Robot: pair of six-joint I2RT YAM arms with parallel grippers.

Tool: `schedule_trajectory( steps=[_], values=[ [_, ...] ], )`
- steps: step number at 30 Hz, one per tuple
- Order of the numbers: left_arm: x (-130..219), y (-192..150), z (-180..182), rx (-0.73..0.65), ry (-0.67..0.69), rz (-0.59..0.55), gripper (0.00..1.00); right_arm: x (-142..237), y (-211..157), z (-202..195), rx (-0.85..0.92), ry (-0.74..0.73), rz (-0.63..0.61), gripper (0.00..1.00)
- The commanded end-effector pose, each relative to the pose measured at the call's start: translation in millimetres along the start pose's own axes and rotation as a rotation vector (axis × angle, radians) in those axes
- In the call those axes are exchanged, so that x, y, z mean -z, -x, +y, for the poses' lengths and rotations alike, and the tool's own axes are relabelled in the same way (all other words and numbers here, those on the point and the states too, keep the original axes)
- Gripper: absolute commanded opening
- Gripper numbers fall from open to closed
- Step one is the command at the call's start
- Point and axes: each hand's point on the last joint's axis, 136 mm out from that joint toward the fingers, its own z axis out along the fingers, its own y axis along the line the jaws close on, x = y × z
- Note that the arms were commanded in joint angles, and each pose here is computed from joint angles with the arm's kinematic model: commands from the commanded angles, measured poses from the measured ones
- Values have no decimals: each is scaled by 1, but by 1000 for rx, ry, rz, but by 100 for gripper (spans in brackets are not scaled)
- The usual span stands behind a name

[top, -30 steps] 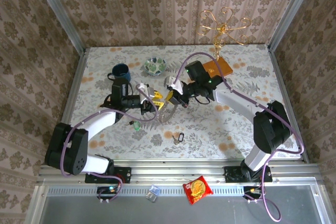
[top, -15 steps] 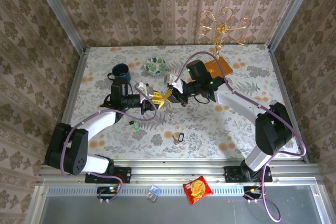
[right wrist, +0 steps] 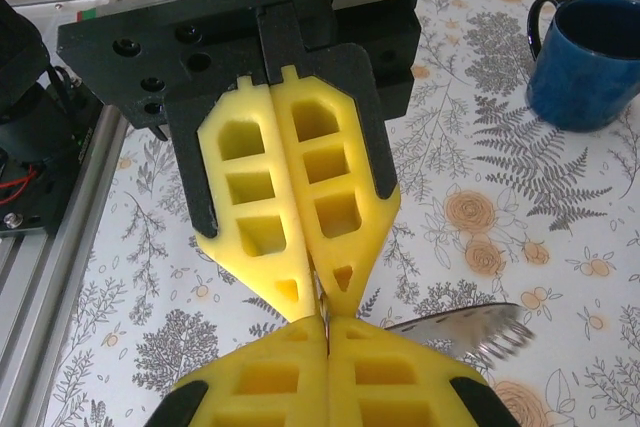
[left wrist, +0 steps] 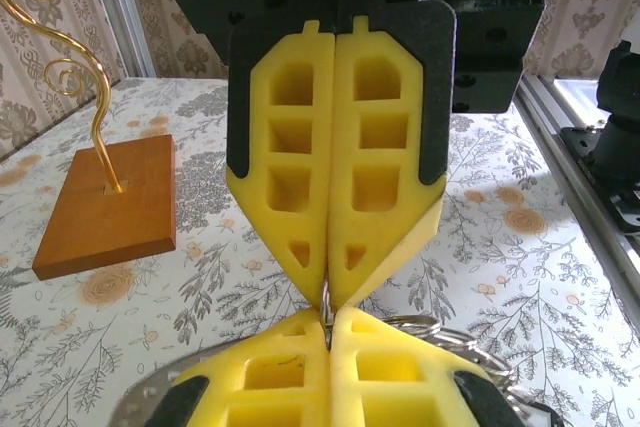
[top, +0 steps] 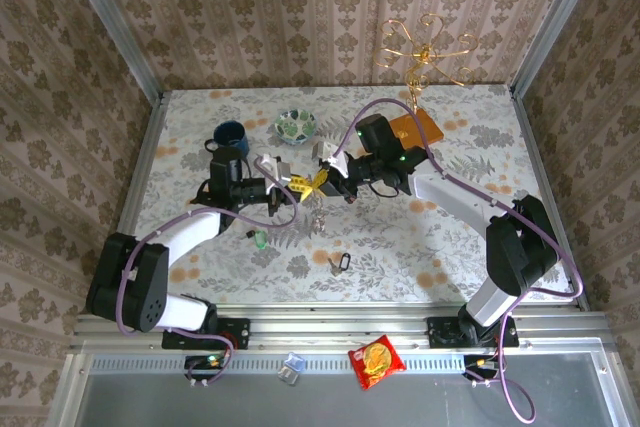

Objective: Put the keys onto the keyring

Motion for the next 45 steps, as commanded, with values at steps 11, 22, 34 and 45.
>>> schedule_trajectory(
  steps=[11, 22, 34, 45],
  values=[
    [3, -9, 45, 528, 498, 197, 0, 47, 0, -12, -78, -255, -18, 36],
    [23, 17, 41, 1036, 762, 316, 0, 12, 27, 57, -63, -161, -187, 26],
    [8, 17, 12, 1667, 719, 315, 0, 4, 22, 4, 50, -469, -337, 22],
    [5, 4, -3, 1970, 713, 288, 0, -5, -10, 12, 151, -472, -301, 28]
  ],
)
